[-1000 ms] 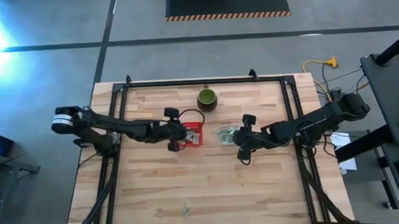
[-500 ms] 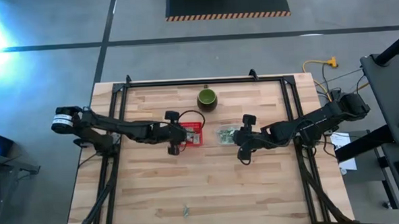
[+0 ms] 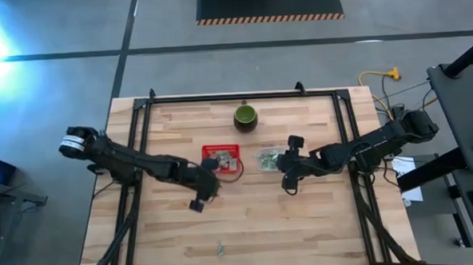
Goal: Pick and place items into bin
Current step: Put the stevia packet into the red bin
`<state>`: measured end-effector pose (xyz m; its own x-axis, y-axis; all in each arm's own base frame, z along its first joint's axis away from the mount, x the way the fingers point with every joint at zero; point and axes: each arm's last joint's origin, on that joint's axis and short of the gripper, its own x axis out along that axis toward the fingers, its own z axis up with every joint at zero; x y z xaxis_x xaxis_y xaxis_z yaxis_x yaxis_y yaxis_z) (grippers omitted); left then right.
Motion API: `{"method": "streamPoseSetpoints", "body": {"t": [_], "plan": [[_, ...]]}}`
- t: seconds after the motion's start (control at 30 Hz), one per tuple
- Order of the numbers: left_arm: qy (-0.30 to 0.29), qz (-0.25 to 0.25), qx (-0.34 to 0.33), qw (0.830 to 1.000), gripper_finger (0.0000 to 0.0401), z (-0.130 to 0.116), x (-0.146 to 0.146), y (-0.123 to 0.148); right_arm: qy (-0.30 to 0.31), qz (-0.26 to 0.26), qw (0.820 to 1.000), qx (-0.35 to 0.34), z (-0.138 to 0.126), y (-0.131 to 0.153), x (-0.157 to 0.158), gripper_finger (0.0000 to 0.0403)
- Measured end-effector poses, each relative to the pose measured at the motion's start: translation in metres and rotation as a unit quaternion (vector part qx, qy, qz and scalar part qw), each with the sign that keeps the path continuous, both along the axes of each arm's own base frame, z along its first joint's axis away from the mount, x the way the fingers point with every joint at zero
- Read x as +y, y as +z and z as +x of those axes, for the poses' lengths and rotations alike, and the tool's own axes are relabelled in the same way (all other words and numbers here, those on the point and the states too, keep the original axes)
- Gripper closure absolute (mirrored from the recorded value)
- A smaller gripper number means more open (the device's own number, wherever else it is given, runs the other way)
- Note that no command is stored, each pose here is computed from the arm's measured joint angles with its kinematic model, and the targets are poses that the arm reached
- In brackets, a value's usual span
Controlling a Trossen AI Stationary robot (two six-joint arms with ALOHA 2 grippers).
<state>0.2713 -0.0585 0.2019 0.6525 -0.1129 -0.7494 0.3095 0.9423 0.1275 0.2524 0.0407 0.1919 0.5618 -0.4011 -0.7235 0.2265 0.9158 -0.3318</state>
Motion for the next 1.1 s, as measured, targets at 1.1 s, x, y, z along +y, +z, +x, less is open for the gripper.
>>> {"method": "streamPoseSetpoints", "body": {"t": [1.1], "plan": [[-0.222, -0.076, -0.022, 0.972, 0.0278, 0.015, -0.132, -0.059, -0.003, 0.003, 1.0, -0.003, 0.0, -0.001, 0.0, 0.0346]]}}
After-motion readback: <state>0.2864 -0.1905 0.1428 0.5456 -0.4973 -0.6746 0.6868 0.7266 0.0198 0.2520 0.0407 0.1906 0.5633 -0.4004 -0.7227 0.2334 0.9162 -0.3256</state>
